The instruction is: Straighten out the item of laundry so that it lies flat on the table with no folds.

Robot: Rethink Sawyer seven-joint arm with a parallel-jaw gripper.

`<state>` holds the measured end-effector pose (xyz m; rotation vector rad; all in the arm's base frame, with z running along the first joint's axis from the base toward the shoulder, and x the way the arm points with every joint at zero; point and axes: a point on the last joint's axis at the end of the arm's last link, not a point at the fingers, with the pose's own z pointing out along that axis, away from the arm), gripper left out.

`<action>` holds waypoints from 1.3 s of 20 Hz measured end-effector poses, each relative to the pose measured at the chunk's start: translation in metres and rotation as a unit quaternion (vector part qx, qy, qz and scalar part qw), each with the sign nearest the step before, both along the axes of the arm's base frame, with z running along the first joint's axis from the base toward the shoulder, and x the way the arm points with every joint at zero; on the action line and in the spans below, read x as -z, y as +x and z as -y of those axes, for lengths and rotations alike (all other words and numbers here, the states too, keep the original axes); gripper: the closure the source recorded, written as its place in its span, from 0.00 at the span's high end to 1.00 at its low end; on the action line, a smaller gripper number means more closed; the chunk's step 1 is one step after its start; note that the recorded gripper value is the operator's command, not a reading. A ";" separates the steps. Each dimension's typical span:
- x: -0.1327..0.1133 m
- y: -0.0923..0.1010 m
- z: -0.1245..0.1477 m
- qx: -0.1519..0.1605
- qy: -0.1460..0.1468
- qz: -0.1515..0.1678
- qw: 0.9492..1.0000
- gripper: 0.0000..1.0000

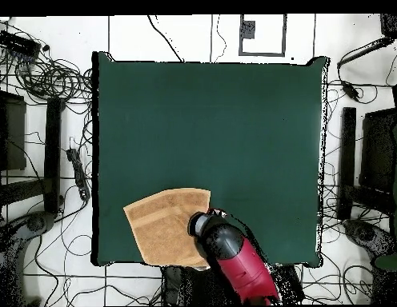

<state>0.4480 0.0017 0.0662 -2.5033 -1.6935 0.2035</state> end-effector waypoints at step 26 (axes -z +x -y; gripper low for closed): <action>-0.055 -0.007 -0.013 -0.022 0.023 -0.001 1.000 1.00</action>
